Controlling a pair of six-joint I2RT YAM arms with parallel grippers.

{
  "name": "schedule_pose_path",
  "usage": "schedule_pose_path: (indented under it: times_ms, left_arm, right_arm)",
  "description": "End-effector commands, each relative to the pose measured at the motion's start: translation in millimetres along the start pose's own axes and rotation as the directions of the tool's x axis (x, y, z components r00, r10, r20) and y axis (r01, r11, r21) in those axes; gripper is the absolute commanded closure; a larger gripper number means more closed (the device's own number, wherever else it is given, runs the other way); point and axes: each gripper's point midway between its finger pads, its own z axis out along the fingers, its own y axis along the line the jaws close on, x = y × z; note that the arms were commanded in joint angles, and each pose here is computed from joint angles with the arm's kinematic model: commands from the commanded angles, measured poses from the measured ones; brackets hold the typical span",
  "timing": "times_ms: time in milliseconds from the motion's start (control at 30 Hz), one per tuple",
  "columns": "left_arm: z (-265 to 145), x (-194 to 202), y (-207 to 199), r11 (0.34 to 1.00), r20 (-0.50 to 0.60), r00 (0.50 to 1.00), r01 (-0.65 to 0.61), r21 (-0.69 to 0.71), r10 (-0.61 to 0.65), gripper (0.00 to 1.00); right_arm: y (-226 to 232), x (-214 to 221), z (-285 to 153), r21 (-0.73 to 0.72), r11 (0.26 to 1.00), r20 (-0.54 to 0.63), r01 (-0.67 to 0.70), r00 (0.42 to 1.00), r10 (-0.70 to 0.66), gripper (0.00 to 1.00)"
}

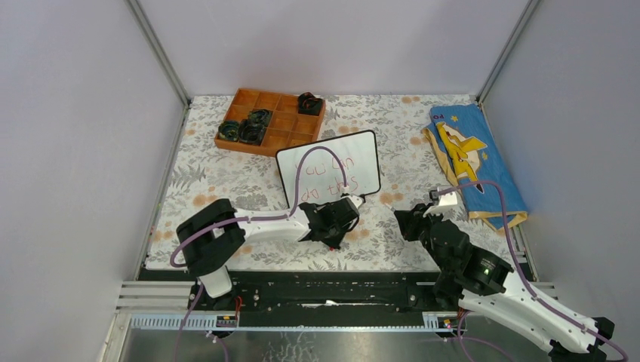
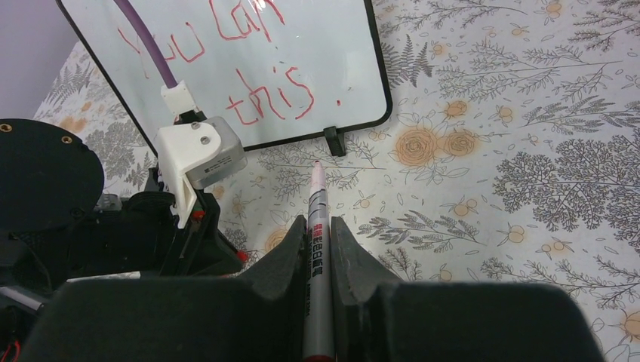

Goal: Write a sentence on the whiteboard
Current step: Close the whiteboard marker at the center of the board.

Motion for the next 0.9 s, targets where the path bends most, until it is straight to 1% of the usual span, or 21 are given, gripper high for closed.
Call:
schedule_pose_path:
  times_ms: [0, 133, 233, 333, 433, 500, 567, 667, 700, 867]
  left_arm:
    - [1.8, 11.0, 1.7, 1.000, -0.020, 1.000, -0.004, 0.014, 0.005, 0.91]
    - [-8.1, 2.1, 2.3, 1.000, 0.016, 1.000, -0.001, 0.008, 0.001, 1.00]
    - [-26.5, -15.6, 0.7, 1.000, 0.091, 0.996, 0.021, 0.012, -0.022, 1.00]
    - [-63.0, -45.3, -2.5, 0.998, 0.221, 0.973, 0.055, 0.034, -0.061, 1.00]
    - [-111.1, -78.7, -0.5, 0.993, 0.367, 0.923, 0.098, 0.059, -0.113, 1.00]
    - [-147.3, -101.8, 5.5, 0.987, 0.470, 0.867, 0.139, 0.087, -0.163, 1.00]
    - [-185.2, -125.7, 16.2, 0.973, 0.577, 0.784, 0.182, 0.139, -0.229, 1.00]
    - [-243.9, -156.8, 35.3, 0.940, 0.707, 0.619, 0.217, 0.263, -0.341, 1.00]
    - [-264.8, -165.1, 42.9, 0.926, 0.739, 0.557, 0.219, 0.308, -0.378, 1.00]
    - [-321.4, -189.5, 70.2, 0.858, 0.788, 0.339, 0.226, 0.461, -0.513, 1.00]
  right_arm:
    - [9.8, -26.4, -2.4, -0.017, 1.000, 0.060, -0.019, 0.998, 0.020, 1.00]
    - [11.8, -28.9, -2.3, -0.021, 1.000, 0.062, -0.015, 0.998, 0.016, 1.00]
    - [14.5, -31.7, -2.8, -0.032, 0.999, 0.066, -0.016, 0.998, 0.019, 1.00]
    - [19.2, -38.7, -4.4, -0.051, 0.999, 0.078, -0.002, 0.997, 0.006, 1.00]
    - [30.1, -53.6, -7.5, -0.090, 0.996, 0.103, 0.020, 0.995, -0.010, 1.00]
    - [42.6, -66.1, -9.8, -0.138, 0.990, 0.124, 0.042, 0.992, -0.025, 1.00]
    - [62.8, -83.8, -12.4, -0.212, 0.974, 0.163, 0.074, 0.986, -0.040, 1.00]
    - [90.9, -110.9, -11.7, -0.285, 0.953, 0.219, 0.100, 0.975, -0.037, 1.00]
    - [101.9, -122.9, -11.6, -0.317, 0.943, 0.255, 0.097, 0.967, -0.013, 1.00]
    - [148.9, -159.2, -10.4, -0.460, 0.883, 0.371, 0.091, 0.923, 0.098, 1.00]
